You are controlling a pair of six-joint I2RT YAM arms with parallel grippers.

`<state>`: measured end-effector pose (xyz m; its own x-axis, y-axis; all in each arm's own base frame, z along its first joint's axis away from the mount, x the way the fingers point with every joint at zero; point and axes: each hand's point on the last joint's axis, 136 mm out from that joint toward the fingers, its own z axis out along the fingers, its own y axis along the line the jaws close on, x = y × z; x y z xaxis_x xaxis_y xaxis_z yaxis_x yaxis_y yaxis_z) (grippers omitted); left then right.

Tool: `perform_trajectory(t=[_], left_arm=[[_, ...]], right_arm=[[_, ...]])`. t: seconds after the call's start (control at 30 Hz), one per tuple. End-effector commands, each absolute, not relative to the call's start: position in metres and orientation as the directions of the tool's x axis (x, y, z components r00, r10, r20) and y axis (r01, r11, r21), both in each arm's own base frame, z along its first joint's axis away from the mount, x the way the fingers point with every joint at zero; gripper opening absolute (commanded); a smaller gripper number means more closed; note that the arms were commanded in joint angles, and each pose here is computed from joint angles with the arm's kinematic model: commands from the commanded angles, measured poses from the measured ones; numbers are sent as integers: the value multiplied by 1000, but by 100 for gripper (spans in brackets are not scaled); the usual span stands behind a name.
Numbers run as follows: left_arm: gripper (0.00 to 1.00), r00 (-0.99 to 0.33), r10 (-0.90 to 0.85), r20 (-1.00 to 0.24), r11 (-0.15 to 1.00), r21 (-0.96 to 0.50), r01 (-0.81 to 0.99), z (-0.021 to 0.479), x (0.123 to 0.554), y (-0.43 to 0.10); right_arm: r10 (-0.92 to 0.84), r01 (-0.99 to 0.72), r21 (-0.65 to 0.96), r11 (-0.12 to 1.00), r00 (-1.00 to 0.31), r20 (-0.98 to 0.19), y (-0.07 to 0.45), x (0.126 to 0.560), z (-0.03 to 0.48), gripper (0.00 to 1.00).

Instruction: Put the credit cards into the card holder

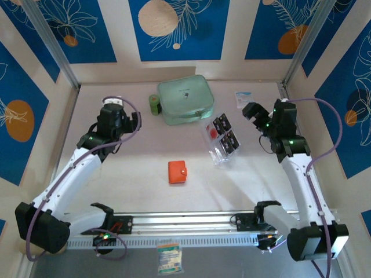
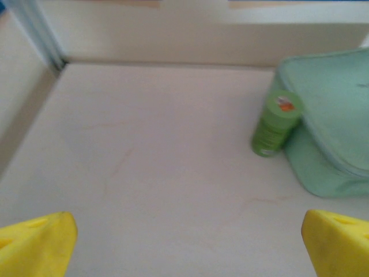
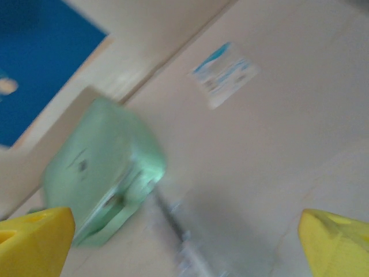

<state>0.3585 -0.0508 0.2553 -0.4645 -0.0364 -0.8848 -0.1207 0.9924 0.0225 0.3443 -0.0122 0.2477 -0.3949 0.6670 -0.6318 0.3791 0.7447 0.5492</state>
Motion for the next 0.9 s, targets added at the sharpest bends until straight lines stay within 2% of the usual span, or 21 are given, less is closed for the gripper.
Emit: perform_trajectory(t=[0.0,0.2,0.37,0.6,0.77,0.87], left_arm=[[100,-352,36,-935,969,119,-218,263,369,-18],[100,-242,76,-967,940,150,-306,231,371,15],[100,-320,105,-942,936,202,-288,182,373,19],[100,-396,103,-913,935,224,-275,125,367,20],[100,-347,95,-933,946,194,-261,122,371,20],[100,-340,94,-936,957,179,-228,121,379,16]], right_arm=[[647,503,453,736,-328,-688,-57,353,221,99],[515,588,253,768,-333,-790,-94,359,172,99],[401,553,126,823,-410,-819,-92,359,138,99],[282,417,103,903,-395,-874,-56,371,118,99],[189,306,78,949,-353,-916,-35,383,116,99],[209,280,116,953,-330,-921,-32,386,107,99]])
